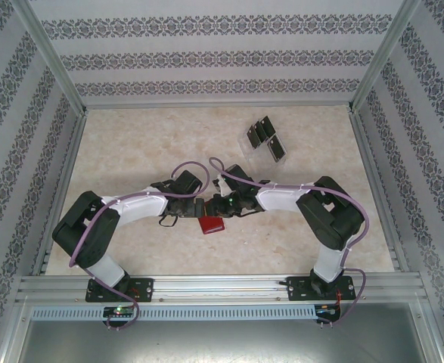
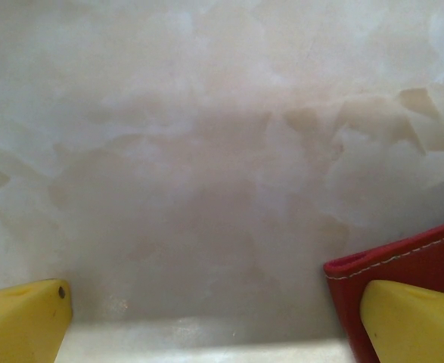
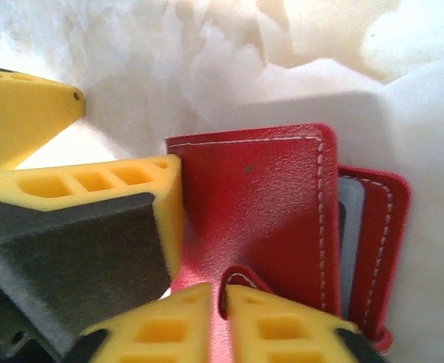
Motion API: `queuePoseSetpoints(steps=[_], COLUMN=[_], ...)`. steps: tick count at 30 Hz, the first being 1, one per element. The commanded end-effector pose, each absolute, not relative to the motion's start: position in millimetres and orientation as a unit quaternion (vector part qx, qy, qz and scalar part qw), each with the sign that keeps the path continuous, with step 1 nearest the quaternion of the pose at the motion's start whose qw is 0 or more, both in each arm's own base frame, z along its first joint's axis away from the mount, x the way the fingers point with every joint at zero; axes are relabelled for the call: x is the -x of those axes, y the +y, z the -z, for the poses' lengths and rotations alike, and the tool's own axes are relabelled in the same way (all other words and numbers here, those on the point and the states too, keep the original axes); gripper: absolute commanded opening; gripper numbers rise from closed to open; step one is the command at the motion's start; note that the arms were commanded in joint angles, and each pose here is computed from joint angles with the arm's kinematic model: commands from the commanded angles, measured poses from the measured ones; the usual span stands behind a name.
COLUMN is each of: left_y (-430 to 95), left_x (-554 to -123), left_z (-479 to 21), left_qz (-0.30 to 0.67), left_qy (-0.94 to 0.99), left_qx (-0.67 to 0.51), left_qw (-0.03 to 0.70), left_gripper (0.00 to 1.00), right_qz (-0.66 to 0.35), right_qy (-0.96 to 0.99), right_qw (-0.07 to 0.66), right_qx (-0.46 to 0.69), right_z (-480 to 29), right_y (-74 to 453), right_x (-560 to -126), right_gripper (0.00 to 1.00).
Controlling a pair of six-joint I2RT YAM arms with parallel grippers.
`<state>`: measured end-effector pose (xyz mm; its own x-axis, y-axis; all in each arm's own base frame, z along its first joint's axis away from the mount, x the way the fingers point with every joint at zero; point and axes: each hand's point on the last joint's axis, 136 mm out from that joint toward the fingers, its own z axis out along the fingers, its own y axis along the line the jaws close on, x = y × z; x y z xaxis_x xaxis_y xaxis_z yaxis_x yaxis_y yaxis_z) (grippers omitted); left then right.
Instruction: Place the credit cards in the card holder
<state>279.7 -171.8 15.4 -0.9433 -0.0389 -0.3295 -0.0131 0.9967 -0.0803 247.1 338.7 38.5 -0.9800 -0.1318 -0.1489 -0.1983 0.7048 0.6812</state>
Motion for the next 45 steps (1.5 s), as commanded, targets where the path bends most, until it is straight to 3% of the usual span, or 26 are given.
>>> queuePoseSetpoints(steps=[1, 8, 17, 23, 31, 35, 45], left_y=[-197.7, -199.0, -172.6, -113.0, -20.7, 10.0, 28.8], left_x=[-267.3, -288.5, -325.8, -336.8, -348.8, -354.3, -367.6], left_z=[9.5, -17.9, -107.2, -164.1, -224.3, -210.9, -120.2], left_qz=[0.075, 0.072, 0.074, 0.043, -0.035, -0.058, -0.078], left_qy=[0.988, 0.983, 0.962, 0.939, 0.850, 0.806, 0.825], left_qx=[-0.038, -0.032, -0.010, 0.038, 0.066, 0.078, 0.072], left_qw=[0.130, 0.168, 0.264, 0.340, 0.521, 0.584, 0.554], left_gripper=[1.00, 1.00, 1.00, 1.00, 1.00, 1.00, 1.00], right_qz=[-0.348, -0.363, -0.319, -0.227, -0.015, 0.052, 0.087], right_qy=[0.931, 0.919, 0.920, 0.911, 0.849, 0.819, 0.838], right_qw=[0.051, 0.118, 0.227, 0.334, 0.472, 0.514, 0.509], right_qx=[0.095, 0.102, 0.005, -0.082, -0.238, -0.248, -0.177], right_z=[-43.9, -117.1, -169.2, -201.8, -213.6, -207.8, -142.8], right_y=[336.9, 329.1, 225.7, 129.8, -17.5, -53.3, -57.4], right_x=[-249.6, -265.2, -285.0, -311.1, -332.3, -336.0, -361.8], right_gripper=[0.41, 0.67, 0.98, 0.98, 0.98, 0.98, 0.98])
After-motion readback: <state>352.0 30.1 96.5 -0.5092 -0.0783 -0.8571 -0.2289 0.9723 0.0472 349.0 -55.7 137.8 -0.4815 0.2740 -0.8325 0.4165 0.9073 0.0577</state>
